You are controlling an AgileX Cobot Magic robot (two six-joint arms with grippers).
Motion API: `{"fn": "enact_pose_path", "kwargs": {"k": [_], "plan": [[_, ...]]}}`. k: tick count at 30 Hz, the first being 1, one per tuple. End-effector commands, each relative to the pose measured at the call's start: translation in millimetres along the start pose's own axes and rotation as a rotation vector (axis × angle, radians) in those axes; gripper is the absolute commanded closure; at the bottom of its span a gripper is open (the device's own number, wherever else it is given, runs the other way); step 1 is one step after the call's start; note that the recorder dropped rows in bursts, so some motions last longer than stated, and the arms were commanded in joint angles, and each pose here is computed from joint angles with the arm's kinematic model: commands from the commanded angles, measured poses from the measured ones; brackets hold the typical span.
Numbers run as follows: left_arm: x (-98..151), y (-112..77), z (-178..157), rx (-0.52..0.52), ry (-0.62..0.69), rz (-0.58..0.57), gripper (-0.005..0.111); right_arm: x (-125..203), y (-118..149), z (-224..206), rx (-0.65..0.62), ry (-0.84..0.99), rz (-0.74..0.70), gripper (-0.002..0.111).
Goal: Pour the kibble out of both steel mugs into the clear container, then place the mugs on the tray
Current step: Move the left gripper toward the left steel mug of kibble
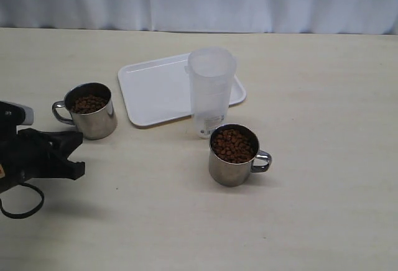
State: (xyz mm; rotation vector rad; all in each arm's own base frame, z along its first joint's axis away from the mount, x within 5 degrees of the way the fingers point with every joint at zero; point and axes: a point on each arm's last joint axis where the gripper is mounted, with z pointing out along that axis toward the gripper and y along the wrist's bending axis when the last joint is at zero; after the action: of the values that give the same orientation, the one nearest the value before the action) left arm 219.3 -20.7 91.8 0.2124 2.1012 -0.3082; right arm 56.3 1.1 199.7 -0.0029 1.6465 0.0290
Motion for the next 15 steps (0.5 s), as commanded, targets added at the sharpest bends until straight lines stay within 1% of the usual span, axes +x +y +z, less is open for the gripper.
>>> {"fn": "enact_pose_path", "kwargs": {"k": [1,4,7,11,15], "plan": [[-4,2.5,1,-0.024,-0.042,0.005,0.078,1,0,0,-0.002,-0.001,-0.010,0.103],[-4,2.3,1,-0.022,-0.044,0.006,0.061,1,0,0,-0.002,-0.001,-0.010,0.103],[-5,2.5,2,-0.021,-0.051,0.004,0.049,1,0,0,-0.002,-0.001,-0.010,0.103],[-8,3.7,8,-0.009,-0.036,0.027,0.041,1,0,0,-0.002,-0.001,-0.010,0.103],[-9,4.6,11,-0.003,-0.012,0.001,0.040,1,0,0,-0.002,-0.001,-0.010,0.103]]}}
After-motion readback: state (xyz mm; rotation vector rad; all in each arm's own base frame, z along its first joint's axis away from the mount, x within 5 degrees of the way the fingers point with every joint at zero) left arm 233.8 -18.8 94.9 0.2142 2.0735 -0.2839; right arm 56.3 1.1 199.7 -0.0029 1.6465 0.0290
